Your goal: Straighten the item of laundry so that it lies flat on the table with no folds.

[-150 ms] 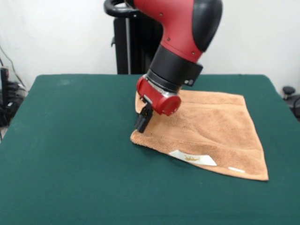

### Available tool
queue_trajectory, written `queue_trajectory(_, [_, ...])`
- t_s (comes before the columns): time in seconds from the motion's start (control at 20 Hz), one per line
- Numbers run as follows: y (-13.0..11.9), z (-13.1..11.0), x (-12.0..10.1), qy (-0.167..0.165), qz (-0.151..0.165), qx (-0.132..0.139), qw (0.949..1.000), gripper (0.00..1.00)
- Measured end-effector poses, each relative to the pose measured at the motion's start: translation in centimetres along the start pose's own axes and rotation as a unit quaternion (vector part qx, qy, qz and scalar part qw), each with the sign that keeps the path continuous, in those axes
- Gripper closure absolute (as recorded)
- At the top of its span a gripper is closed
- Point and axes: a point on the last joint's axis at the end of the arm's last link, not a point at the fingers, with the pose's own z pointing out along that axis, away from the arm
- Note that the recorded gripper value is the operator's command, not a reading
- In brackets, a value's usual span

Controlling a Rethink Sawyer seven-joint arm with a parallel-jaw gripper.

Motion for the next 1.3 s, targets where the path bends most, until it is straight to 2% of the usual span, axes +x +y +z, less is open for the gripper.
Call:
queue_trajectory(0.05, [0.0, -0.1, -0.2, 0.004, 0.002, 0.001, 1.0000, 0.00])
queue_trajectory(0.3, [0.3, 0.1, -0.3, 0.044, 0.013, -0.004, 0.9990, 0.00])
queue_trajectory(0.55, [0.2, 1.8, -0.4, 0.100, 0.027, -0.012, 0.9946, 0.00])
queue_trajectory(0.7, [-0.3, 3.1, 0.0, 0.135, 0.025, -0.013, 0.9904, 0.00])
queue_trajectory(0.95, [-0.8, 3.3, 1.3, 0.160, -0.001, -0.006, 0.9871, 0.00])
queue_trajectory(1.1, [-1.3, 2.9, 2.6, 0.174, -0.029, 0.006, 0.9844, 0.00])
queue_trajectory(1.3, [-1.8, 2.4, 3.5, 0.185, -0.050, 0.019, 0.9813, 0.00])
